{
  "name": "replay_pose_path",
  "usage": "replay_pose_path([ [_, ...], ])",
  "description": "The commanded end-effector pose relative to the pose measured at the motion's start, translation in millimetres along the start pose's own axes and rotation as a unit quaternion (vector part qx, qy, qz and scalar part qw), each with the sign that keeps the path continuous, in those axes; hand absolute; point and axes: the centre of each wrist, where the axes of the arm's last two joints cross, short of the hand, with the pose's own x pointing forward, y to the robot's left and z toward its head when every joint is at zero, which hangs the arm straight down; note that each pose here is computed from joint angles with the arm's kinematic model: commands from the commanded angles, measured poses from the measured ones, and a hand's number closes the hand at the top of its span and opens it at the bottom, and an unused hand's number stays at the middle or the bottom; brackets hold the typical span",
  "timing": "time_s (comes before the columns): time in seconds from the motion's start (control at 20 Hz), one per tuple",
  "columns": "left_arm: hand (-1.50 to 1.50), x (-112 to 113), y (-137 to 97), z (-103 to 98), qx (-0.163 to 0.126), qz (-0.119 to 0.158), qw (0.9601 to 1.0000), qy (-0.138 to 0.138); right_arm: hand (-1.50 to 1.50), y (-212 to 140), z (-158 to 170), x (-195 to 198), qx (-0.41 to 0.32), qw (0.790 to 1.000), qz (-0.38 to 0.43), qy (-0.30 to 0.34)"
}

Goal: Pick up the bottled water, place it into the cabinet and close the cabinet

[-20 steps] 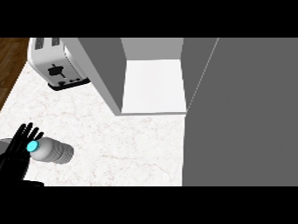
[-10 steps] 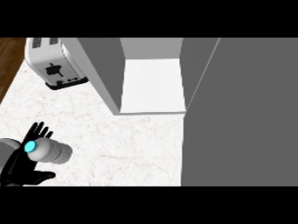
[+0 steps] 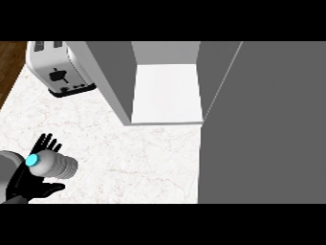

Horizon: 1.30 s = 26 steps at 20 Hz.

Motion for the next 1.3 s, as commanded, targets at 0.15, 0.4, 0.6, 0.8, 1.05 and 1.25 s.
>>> replay_pose_path([
  [0.15, -1.50, -10, -11, -9, -0.054, 0.077, 0.9955, -0.006, -1.50, 7, 5, -5, 0.003, 1.000, -0.003, 0.005],
  [0.4, -1.50, -21, -24, -10, -0.072, 0.100, 0.9924, -0.002, -1.50, -5, 1, -1, 0.001, 1.000, -0.010, 0.011],
  [0.6, -1.50, -33, -35, -7, -0.106, 0.105, 0.9889, 0.005, -1.50, 8, -12, -14, 0.001, 1.000, -0.011, 0.006],
  [0.8, 1.50, -20, -33, -19, -0.113, 0.099, 0.9886, -0.006, -1.50, -10, -8, -12, 0.002, 1.000, -0.004, 0.010],
  [1.05, 1.50, -17, -34, -21, -0.131, 0.104, 0.9858, -0.014, -1.50, -5, -11, -6, 0.000, 1.000, -0.008, 0.003],
  [1.25, 1.50, -29, -51, -24, -0.128, 0.111, 0.9854, -0.014, -1.50, 0, -9, -11, -0.002, 1.000, -0.006, 0.008],
])
